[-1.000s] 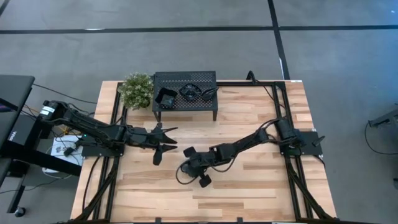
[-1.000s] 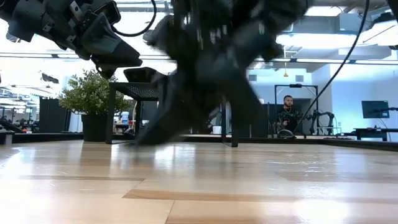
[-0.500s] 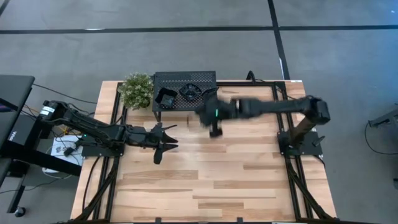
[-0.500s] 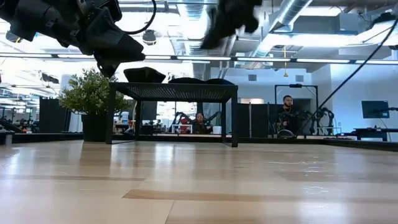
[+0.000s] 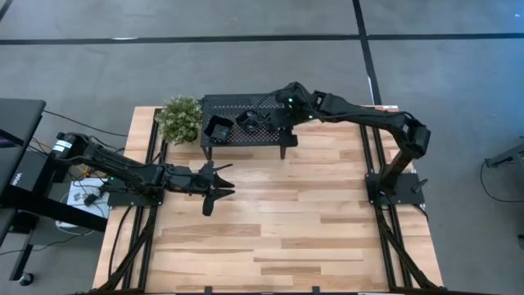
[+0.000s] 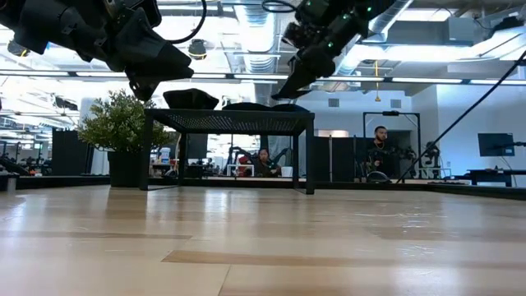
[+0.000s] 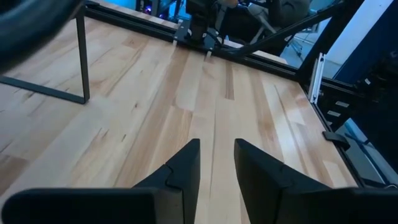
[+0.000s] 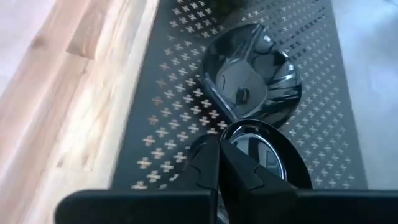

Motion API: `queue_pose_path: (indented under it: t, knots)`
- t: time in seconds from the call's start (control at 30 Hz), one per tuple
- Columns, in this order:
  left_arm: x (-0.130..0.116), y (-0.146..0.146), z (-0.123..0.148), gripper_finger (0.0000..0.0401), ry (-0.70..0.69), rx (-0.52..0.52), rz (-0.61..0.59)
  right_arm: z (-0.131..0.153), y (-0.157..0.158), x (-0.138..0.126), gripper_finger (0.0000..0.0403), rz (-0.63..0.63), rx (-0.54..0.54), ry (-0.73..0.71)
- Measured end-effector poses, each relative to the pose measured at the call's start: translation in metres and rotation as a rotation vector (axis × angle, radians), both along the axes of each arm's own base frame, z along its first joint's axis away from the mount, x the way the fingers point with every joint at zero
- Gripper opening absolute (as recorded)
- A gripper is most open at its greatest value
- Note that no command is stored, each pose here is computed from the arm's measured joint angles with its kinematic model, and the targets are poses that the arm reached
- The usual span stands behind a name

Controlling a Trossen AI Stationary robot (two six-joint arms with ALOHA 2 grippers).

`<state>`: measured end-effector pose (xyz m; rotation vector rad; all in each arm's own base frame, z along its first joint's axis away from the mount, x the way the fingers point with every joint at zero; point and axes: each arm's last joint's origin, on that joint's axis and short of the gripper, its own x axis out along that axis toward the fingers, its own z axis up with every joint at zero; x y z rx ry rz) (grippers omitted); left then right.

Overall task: Pick & Place Mini shaped plates
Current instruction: Stack the drop shaped plate on top of the drop shaped plate on the shelf, then return to Home Position

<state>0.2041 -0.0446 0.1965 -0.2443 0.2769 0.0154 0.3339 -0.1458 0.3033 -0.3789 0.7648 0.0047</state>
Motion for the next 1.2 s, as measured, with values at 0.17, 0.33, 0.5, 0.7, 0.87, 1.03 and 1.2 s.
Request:
queue_pose_path:
  t: [0.17, 0.33, 0.5, 0.7, 0.87, 1.03, 1.2]
  knots:
    - [0.0, 0.0, 0.0, 0.01, 0.002, 0.0, 0.0, -0.001, 0.002, 0.0, 0.0001, 0.009, 0.006, 0.012]
    - [0.0, 0.0, 0.0, 0.01, 0.001, 0.0, 0.0, -0.003, 0.002, -0.001, 0.0004, 0.014, 0.007, 0.035]
    - [0.0, 0.0, 0.0, 0.01, -0.005, -0.01, 0.002, -0.004, 0.004, -0.001, 0.0028, 0.019, 0.003, 0.042]
    - [0.0, 0.0, 0.001, 0.01, -0.005, -0.012, 0.003, -0.003, 0.003, -0.001, 0.0067, -0.017, 0.002, 0.041]
    - [0.001, 0.0, 0.002, 0.01, -0.022, -0.004, -0.001, 0.007, 0.016, 0.004, 0.0078, -0.039, 0.0, 0.035]
    - [0.0, 0.0, 0.011, 0.01, -0.094, 0.046, -0.018, 0.052, 0.049, 0.003, 0.0077, 0.042, -0.03, -0.037]
    - [-0.015, 0.004, 0.039, 0.01, -0.24, 0.088, -0.026, 0.102, 0.089, -0.029, 0.0076, 0.13, -0.036, -0.044]
